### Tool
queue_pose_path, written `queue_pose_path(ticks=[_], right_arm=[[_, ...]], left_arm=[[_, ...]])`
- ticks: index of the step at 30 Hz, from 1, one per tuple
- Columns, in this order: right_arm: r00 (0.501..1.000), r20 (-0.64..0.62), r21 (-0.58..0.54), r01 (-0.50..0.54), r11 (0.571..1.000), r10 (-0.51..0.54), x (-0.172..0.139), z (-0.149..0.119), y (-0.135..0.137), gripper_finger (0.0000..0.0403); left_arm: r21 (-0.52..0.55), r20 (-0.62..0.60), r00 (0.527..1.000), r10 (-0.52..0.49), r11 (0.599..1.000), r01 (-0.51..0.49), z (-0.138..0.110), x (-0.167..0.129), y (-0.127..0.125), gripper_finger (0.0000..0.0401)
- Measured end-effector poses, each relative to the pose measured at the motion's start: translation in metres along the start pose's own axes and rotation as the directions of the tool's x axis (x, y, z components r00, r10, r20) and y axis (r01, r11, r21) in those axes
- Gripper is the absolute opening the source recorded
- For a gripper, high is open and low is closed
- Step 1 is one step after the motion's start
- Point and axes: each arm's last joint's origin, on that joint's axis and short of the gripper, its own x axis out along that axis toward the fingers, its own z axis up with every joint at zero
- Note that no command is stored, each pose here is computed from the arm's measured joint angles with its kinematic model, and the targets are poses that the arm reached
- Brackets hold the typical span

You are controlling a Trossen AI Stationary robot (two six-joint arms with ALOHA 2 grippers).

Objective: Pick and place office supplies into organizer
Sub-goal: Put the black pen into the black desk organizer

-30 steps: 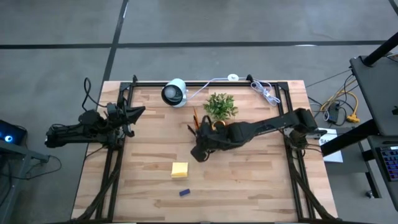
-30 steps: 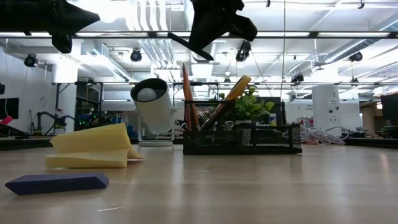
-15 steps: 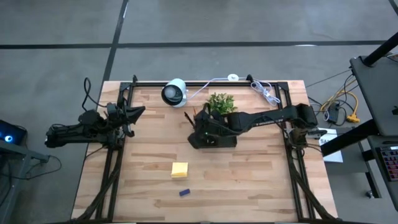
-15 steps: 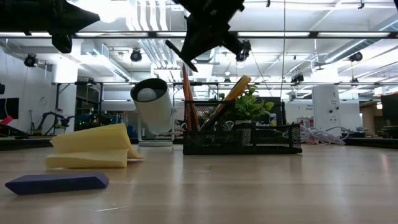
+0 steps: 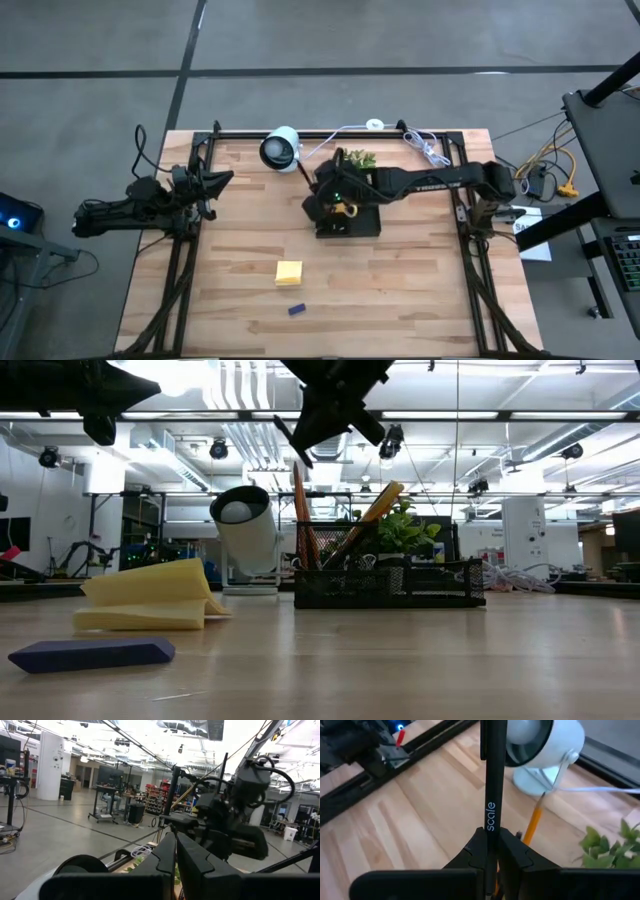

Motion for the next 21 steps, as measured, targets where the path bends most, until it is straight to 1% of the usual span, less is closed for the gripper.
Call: queue_pose_path(ticks=[3, 7, 9, 13, 16, 21], right_arm=[[0.999, 0.011, -0.006, -0.042, 0.999, 0.042, 0.001, 0.006, -0.006, 0.0013], [0.992, 0.062, 0.014, -0.109, 0.994, 0.108, 0.003, 0.014, -0.014, 0.0013], [0.989, 0.09, 0.016, -0.122, 0.992, 0.12, 0.003, 0.017, -0.018, 0.0013], [0.961, 0.212, 0.023, -0.187, 0.982, 0.178, -0.003, 0.02, -0.023, 0.0013], [0.94, 0.275, 0.039, -0.223, 0.974, 0.204, -0.01, 0.015, -0.03, 0.0013], [0.926, 0.311, 0.043, -0.239, 0.97, 0.214, -0.022, -0.002, -0.047, 0.0013]], left_arm=[[0.0, 0.0, 1.0, 0.0, 1.0, 0.0, 0.0, 0.0, 0.0, 0.0], [0.0, 0.001, 1.0, 0.001, 1.0, -0.001, 0.0, 0.0, 0.0, 0.0], [-0.001, 0.001, 1.0, 0.001, 1.0, -0.001, 0.0, 0.0, 0.0, 0.0], [-0.001, 0.002, 1.0, 0.001, 1.0, -0.001, 0.0, 0.0, 0.0, 0.0], [-0.002, 0.003, 1.0, 0.001, 1.0, -0.001, 0.0, 0.0, 0.0, 0.0], [-0.007, 0.008, 1.0, 0.0, 1.0, 0.0, 0.001, 0.0, 0.0, 0.0]])
